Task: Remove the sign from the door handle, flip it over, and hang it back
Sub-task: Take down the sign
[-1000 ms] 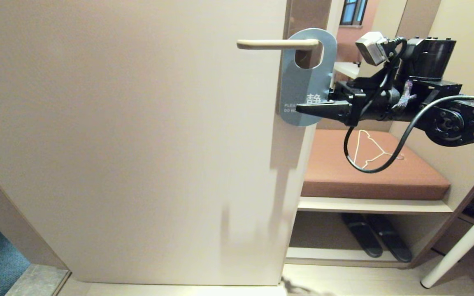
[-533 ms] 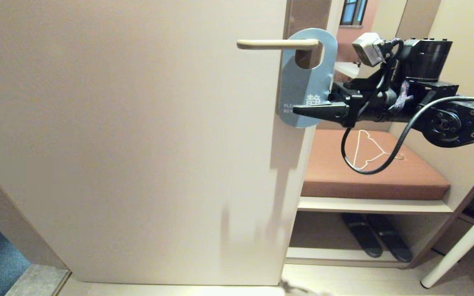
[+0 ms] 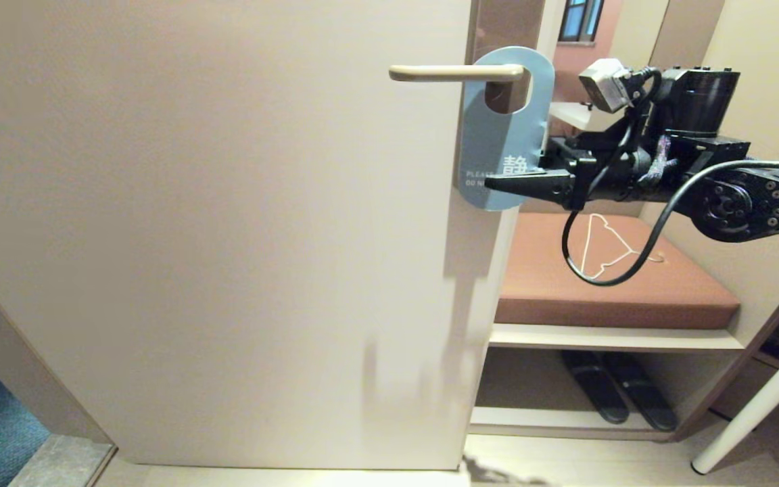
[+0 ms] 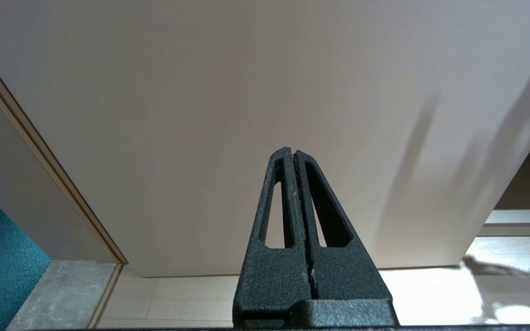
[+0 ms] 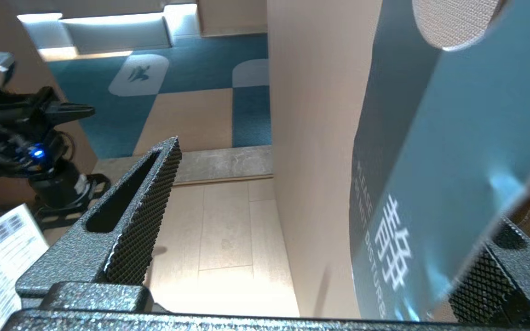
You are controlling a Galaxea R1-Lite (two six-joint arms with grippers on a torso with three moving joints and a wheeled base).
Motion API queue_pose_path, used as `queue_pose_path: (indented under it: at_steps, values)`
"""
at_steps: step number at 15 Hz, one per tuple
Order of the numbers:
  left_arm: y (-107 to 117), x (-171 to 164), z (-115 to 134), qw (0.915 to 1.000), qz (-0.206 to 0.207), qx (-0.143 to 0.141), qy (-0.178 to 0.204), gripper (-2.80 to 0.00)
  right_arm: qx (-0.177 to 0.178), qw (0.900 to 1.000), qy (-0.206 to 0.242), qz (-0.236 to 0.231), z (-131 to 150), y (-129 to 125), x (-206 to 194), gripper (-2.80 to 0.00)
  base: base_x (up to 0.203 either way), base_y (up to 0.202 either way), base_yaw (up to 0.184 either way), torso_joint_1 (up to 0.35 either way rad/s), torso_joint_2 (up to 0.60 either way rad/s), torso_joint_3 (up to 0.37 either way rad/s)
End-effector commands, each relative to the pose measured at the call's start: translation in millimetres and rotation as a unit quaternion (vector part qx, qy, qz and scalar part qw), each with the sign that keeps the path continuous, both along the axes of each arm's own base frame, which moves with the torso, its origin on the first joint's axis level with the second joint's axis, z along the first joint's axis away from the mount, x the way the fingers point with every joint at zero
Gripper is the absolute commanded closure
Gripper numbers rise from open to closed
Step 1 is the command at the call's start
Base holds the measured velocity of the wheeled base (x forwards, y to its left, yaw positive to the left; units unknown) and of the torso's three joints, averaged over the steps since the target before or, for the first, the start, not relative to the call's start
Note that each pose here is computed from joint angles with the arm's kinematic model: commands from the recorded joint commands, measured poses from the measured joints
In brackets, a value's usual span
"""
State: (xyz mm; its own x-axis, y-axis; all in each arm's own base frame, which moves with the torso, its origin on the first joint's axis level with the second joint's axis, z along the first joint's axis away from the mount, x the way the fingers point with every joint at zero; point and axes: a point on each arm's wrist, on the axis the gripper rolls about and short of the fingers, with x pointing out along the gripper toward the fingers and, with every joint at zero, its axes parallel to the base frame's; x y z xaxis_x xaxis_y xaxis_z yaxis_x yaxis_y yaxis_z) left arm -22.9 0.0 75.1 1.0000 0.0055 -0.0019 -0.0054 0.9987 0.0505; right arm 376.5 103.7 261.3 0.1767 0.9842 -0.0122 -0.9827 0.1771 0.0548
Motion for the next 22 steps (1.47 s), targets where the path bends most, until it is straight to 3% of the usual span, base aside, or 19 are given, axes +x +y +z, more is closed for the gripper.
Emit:
queue_pose_path:
  at_steps: [1,9,11,22]
  values:
    - [0,0,0,1.0,0.0,0.0,0.001,0.0,0.001,1.0,0.0,0.01,-2,-3,5,-2.8,0.0,0.0,0.0,0.0,0.0,0.0]
    - [0,0,0,1.0,0.0,0.0,0.001,0.0,0.008,0.998,0.026,0.05,3,-4,3,-2.8,0.0,0.0,0.0,0.0,0.0,0.0]
    - [0,0,0,1.0,0.0,0.0,0.001,0.0,0.009,0.996,0.036,0.082,6,-5,0,-2.8,0.0,0.0,0.0,0.0,0.0,0.0]
    - [0,0,0,1.0,0.0,0.0,0.001,0.0,0.009,0.997,0.013,0.074,-3,-8,10,-2.8,0.0,0.0,0.0,0.0,0.0,0.0]
